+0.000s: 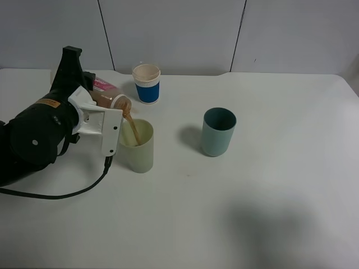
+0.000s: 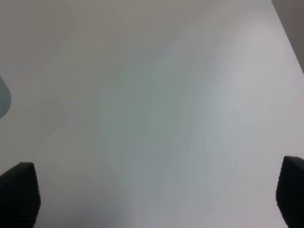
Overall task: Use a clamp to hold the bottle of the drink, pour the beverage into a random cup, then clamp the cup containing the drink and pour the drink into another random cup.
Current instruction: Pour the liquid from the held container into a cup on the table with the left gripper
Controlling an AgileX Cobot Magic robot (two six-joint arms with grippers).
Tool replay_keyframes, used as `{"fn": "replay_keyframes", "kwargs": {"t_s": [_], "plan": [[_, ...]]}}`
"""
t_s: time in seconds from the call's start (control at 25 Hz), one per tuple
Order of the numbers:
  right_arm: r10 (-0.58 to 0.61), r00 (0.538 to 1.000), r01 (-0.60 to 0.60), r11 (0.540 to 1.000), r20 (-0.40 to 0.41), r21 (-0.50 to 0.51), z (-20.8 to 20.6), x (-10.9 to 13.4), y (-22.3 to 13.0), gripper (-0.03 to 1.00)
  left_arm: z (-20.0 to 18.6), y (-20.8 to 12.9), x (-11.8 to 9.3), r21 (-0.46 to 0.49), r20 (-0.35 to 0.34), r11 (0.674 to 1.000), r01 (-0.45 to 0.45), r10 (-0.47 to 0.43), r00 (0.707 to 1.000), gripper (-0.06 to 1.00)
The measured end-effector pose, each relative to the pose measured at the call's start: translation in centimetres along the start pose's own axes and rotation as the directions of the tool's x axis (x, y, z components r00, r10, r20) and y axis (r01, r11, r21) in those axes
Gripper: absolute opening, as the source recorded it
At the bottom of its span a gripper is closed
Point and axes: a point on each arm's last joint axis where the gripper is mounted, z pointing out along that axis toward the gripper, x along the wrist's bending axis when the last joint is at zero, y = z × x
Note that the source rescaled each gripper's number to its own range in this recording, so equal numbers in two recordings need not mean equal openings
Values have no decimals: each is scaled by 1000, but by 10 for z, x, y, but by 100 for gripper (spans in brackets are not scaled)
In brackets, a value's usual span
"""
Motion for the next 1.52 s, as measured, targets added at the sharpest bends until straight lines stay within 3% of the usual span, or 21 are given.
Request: {"fn": "replay_keyframes", "kwargs": {"t_s": [0.24, 1.0, 1.52], "plan": [[0, 1000, 0, 1000, 0, 0, 0, 0, 0, 100, 0, -3, 3, 36, -38, 999, -13, 15, 999, 1], [0, 1000, 0, 1000, 0, 0, 0, 0, 0, 100, 0, -3, 6, 40, -66, 988, -147, 150, 987, 1], [0, 1000, 0, 1000, 0, 0, 0, 0, 0, 100, -1, 1, 15, 25, -161, 980, -197, 198, 967, 1]]}}
